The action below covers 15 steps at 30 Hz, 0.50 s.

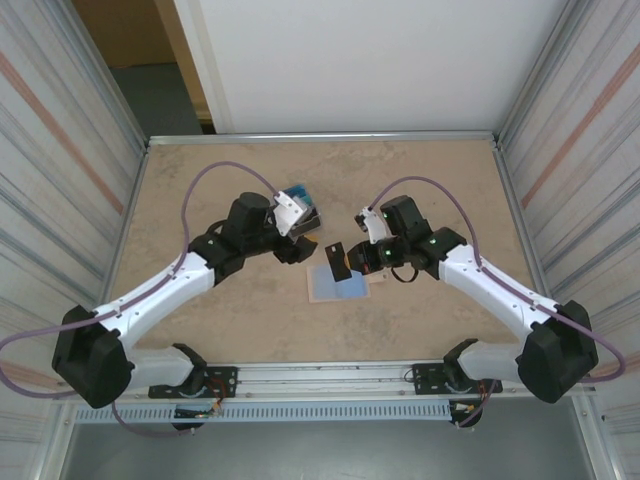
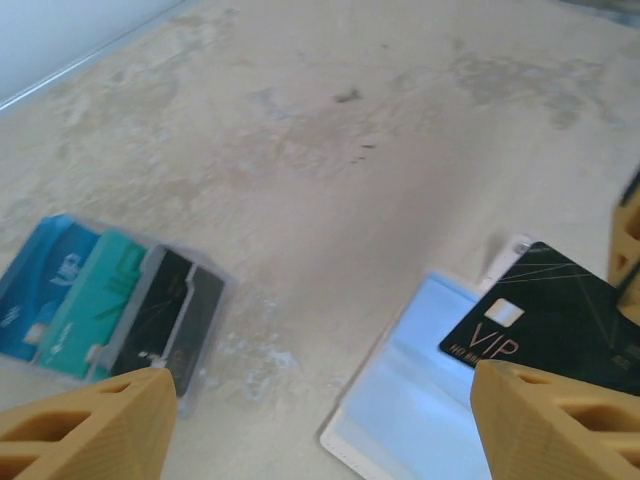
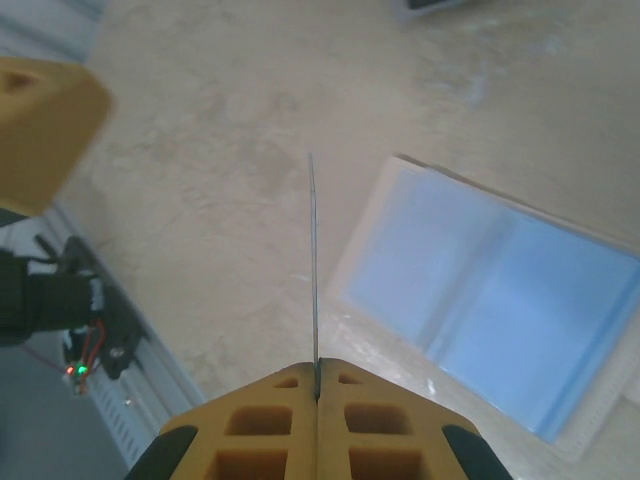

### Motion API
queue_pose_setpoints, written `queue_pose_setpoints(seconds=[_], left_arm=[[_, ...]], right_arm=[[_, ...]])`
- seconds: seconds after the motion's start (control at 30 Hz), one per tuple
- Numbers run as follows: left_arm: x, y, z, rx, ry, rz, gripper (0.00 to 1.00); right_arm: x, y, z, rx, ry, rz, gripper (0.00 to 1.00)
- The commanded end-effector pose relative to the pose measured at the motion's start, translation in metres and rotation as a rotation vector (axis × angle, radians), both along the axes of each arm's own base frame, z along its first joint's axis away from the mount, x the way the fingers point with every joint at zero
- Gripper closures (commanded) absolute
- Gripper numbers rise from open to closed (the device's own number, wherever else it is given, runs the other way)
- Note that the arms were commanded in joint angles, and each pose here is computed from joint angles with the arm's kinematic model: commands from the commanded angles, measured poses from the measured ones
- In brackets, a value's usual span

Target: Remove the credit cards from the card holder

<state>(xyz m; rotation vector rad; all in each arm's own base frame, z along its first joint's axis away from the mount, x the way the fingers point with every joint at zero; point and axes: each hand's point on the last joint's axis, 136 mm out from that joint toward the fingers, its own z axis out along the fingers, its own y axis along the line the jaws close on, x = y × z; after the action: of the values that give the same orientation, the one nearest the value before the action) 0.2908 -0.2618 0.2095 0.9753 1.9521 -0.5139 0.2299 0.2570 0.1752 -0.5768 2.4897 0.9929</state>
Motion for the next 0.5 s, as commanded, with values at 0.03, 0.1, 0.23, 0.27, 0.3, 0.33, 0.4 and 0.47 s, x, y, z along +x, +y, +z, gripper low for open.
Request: queue_pose_setpoints(seconds=[0.03, 0.1, 0.23, 0.27, 0.3, 0.33, 0.4, 0.47], left_arm=[[-0.040, -0.021, 0.016, -0.065, 0.015, -0.319, 0.23], [-0.049, -0.024, 0.016, -0.064, 0.028, -0.386, 0.26], [-0.057, -0.027, 0.012, -0.045, 0.056, -0.457, 0.31], [-0.059, -0.028, 0.010, -0.042, 0.065, -0.475, 0.33], [-0.062, -0.029, 0.009, -0.041, 0.076, -0.496, 0.34], [-0.065, -0.029, 0.007, -0.039, 0.091, -0.513, 0.35], [-0.068, -0.030, 0.005, -0.037, 0.110, -0.536, 0.40], [-0.070, -0.030, 0.001, -0.029, 0.131, -0.546, 0.41]], right_arm=[[-0.016, 0.018, 0.020, 0.041, -0.049, 0.171, 1.00], [-0.019, 0.023, 0.023, 0.046, -0.051, 0.207, 1.00], [-0.027, 0.030, 0.028, 0.054, -0.060, 0.260, 1.00], [-0.028, 0.031, 0.028, 0.052, -0.059, 0.268, 1.00], [-0.029, 0.032, 0.029, 0.055, -0.065, 0.277, 1.00], [-0.030, 0.033, 0.030, 0.055, -0.067, 0.282, 1.00], [-0.031, 0.033, 0.033, 0.060, -0.073, 0.293, 1.00], [-0.031, 0.034, 0.035, 0.065, -0.078, 0.300, 1.00]])
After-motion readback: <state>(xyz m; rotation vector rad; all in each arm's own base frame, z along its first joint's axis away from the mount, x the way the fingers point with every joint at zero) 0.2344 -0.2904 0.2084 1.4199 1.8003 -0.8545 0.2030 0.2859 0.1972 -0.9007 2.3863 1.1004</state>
